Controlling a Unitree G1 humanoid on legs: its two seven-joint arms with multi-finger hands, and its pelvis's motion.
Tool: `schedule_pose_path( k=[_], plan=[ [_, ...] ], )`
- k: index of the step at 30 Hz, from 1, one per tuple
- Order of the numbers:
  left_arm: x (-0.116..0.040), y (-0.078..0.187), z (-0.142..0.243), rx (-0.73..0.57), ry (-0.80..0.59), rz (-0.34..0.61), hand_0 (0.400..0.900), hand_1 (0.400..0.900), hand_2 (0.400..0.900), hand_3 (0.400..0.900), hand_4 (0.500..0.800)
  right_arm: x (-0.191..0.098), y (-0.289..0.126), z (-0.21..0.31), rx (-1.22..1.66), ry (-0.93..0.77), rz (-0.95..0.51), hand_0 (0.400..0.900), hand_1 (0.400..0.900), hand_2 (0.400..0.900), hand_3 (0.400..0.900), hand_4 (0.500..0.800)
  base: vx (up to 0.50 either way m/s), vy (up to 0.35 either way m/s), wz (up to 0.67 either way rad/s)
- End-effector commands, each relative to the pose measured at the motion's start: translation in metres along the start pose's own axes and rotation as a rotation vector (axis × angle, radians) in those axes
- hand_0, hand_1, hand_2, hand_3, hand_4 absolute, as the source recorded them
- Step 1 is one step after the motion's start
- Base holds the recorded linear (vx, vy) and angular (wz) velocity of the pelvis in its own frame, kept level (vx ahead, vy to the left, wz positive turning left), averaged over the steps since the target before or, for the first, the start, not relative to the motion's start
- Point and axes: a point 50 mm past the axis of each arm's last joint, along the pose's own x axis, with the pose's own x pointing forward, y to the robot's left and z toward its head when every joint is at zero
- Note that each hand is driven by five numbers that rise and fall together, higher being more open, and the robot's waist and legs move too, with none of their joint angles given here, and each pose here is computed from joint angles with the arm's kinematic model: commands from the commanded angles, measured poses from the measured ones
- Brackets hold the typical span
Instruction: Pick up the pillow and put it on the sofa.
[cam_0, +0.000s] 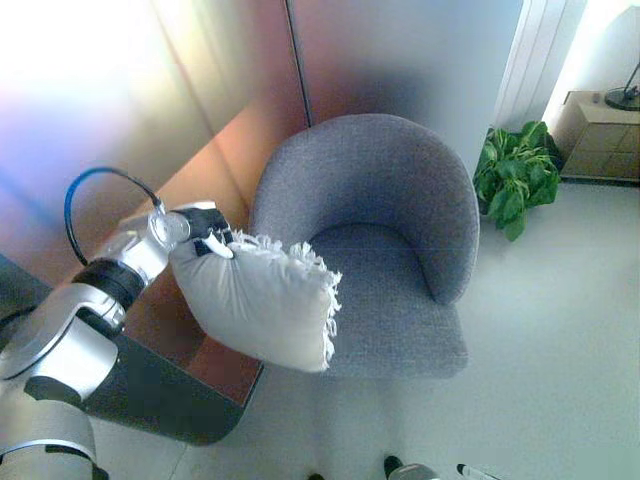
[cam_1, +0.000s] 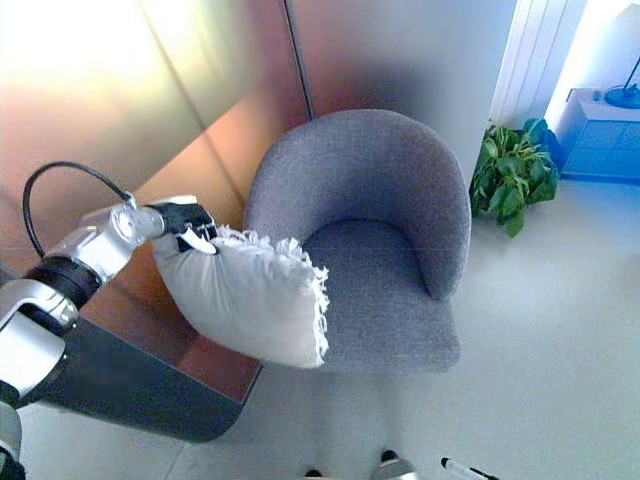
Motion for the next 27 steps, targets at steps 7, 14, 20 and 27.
schedule_pose_path(
  k=[7, 14, 20, 27],
  plan=[
    [-0.065, 0.129, 0.006, 0.01, 0.039, 0.431, 0.4, 0.4, 0.4, 0.4, 0.5, -0.003, -0.022, -0.017, 0.048, 0.06, -0.089, 0.9, 0.9, 0.9, 0.9, 0.8, 0.039, -0.033, -0.09],
    [-0.044, 0.107, 0.006, -0.046, 0.072, 0.356, 0.4, 0.4, 0.4, 0.4, 0.5, -0.003, -0.023, -0.024, 0.037, 0.072, -0.09, 0.9, 0.9, 0.9, 0.9, 0.8, 0.071, -0.056, -0.16],
    [-0.021, 0.073, -0.014, -0.177, 0.188, 0.296, 0.4, 0.4, 0.4, 0.4, 0.5, -0.006, -0.036, -0.024, 0.004, 0.073, -0.128, 0.9, 0.9, 0.9, 0.9, 0.8, 0.022, -0.01, -0.35],
    [-0.013, 0.06, -0.023, -0.248, 0.263, 0.336, 0.9, 0.9, 0.9, 0.9, 0.8, -0.007, -0.048, -0.008, -0.02, 0.01, -0.13, 0.9, 0.9, 0.9, 0.9, 0.8, -0.091, 0.071, -0.17]
  ],
)
